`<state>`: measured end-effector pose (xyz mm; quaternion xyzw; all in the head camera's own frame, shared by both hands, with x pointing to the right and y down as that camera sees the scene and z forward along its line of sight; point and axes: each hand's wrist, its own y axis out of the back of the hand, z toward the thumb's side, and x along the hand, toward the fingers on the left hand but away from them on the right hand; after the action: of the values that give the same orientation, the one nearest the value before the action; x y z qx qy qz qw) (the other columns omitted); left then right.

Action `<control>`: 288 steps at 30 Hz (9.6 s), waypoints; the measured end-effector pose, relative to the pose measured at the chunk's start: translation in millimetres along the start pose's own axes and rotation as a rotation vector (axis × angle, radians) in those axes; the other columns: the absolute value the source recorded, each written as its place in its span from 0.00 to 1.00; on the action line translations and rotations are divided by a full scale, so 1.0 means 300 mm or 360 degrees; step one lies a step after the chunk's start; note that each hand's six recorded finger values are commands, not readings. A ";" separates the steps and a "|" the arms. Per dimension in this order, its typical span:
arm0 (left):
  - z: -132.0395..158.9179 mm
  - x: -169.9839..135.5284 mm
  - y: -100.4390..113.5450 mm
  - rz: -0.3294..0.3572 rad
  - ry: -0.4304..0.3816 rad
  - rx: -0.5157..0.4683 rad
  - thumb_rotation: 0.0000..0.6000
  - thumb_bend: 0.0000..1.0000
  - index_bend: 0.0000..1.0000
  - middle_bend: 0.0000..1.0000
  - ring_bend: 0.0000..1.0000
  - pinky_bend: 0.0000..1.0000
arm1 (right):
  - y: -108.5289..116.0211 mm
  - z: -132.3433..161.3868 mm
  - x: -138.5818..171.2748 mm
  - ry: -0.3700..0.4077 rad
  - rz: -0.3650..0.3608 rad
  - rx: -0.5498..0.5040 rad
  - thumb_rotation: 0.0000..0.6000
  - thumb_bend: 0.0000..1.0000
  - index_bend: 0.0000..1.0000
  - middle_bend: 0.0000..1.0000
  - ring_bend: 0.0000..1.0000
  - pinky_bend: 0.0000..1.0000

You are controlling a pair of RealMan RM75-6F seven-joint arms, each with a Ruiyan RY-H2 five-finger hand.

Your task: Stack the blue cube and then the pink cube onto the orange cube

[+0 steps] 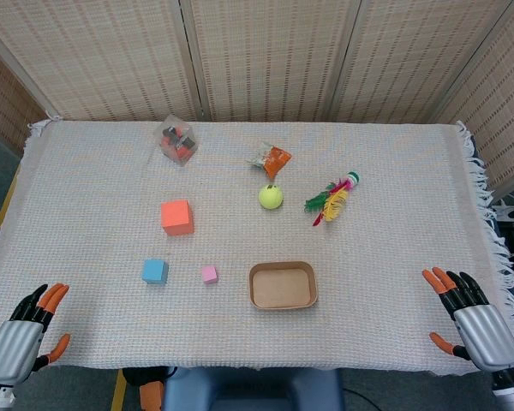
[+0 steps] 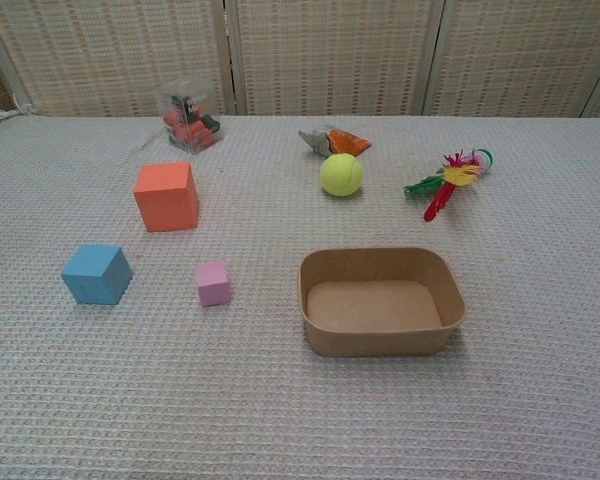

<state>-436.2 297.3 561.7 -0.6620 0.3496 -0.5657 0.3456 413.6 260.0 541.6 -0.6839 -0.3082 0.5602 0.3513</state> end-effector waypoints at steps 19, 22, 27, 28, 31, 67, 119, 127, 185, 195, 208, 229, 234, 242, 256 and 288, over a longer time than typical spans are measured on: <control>0.287 0.348 -0.143 -0.0352 -0.0345 0.0205 1.00 0.36 0.05 0.79 0.80 0.95 | -0.018 0.014 -0.021 0.0015 0.0031 0.0003 1.00 0.10 0.00 0.00 0.00 0.00; 0.342 0.439 -0.150 -0.0362 -0.0339 0.0232 1.00 0.35 0.04 0.90 0.90 0.99 | -0.014 0.004 -0.021 -0.0001 0.0033 0.0002 1.00 0.10 0.00 0.00 0.00 0.00; 0.419 0.529 -0.184 -0.0410 -0.0341 0.0217 1.00 0.35 0.07 1.00 1.00 1.00 | -0.003 -0.012 -0.020 -0.0034 0.0017 -0.0005 1.00 0.10 0.00 0.00 0.00 0.00; 0.431 0.540 -0.191 -0.0420 -0.0344 0.0214 1.00 0.34 0.08 1.00 1.00 1.00 | -0.001 -0.014 -0.020 -0.0038 0.0014 -0.0006 1.00 0.10 0.00 0.00 0.00 0.00; 0.462 0.574 -0.208 -0.0433 -0.0352 0.0203 1.00 0.34 0.10 1.00 1.00 1.00 | 0.002 -0.016 -0.019 -0.0040 0.0010 -0.0009 1.00 0.10 0.00 0.00 0.00 0.00; 0.399 0.613 -0.167 -0.0235 -0.0166 0.0070 1.00 0.33 0.55 1.00 1.00 1.00 | 0.000 -0.014 -0.021 -0.0040 0.0016 -0.0009 1.00 0.10 0.00 0.00 0.00 0.00; 0.652 1.030 0.050 -0.0194 0.0134 0.0395 1.00 0.34 0.57 1.00 1.00 1.00 | 0.041 -0.055 -0.022 -0.0090 -0.0022 -0.0069 1.00 0.10 0.00 0.00 0.00 0.00; 0.624 1.042 0.036 -0.0205 0.0160 0.0391 1.00 0.34 0.49 1.00 1.00 1.00 | 0.039 -0.057 -0.024 -0.0098 -0.0021 -0.0065 1.00 0.10 0.00 0.00 0.00 0.00; 0.707 0.425 -0.179 -0.0411 -0.0334 -0.0168 1.00 0.30 0.13 1.00 1.00 1.00 | 0.047 0.025 0.060 0.0143 -0.0022 -0.0104 1.00 0.10 0.00 0.00 0.00 0.00; 0.804 0.559 -0.271 -0.0396 -0.0210 0.0043 1.00 0.29 0.16 1.00 1.00 1.00 | 0.065 0.007 0.067 0.0133 -0.0039 -0.0122 1.00 0.10 0.00 0.00 0.00 0.00; 0.817 0.663 -0.324 -0.0384 -0.0109 0.0155 1.00 0.30 0.29 1.00 1.00 1.00 | 0.085 -0.016 0.074 0.0110 -0.0064 -0.0143 1.00 0.10 0.00 0.00 0.00 0.00; 0.775 0.665 -0.272 -0.0237 -0.0130 0.0217 1.00 0.30 0.53 1.00 1.00 1.00 | 0.075 -0.013 0.064 0.0096 -0.0053 -0.0128 1.00 0.10 0.00 0.00 0.00 0.00; 0.773 0.642 -0.201 -0.0199 -0.0181 0.0201 1.00 0.30 0.53 1.00 1.00 1.00 | 0.072 -0.013 0.061 0.0093 -0.0046 -0.0125 1.00 0.10 0.00 0.00 0.00 0.00; 0.709 0.635 -0.009 -0.0039 -0.0190 0.0188 1.00 0.31 0.54 1.00 1.00 1.00 | 0.074 -0.017 0.055 0.0079 -0.0053 -0.0130 1.00 0.10 0.00 0.00 0.00 0.00; 0.673 0.821 0.164 0.0072 -0.0083 0.0162 1.00 0.31 0.55 1.00 1.00 1.00 | 0.067 -0.029 0.034 0.0028 -0.0054 -0.0115 1.00 0.10 0.00 0.00 0.00 0.00; 0.607 0.997 0.131 0.0039 -0.0046 0.0393 1.00 0.31 0.53 1.00 1.00 1.00 | 0.066 -0.047 0.011 -0.0051 -0.0072 -0.0102 1.00 0.10 0.00 0.00 0.00 0.00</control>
<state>-224.2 33.0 658.0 -0.6183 0.2803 -0.5905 0.4365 428.5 249.7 525.0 -0.6785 -0.3472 0.5529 0.3368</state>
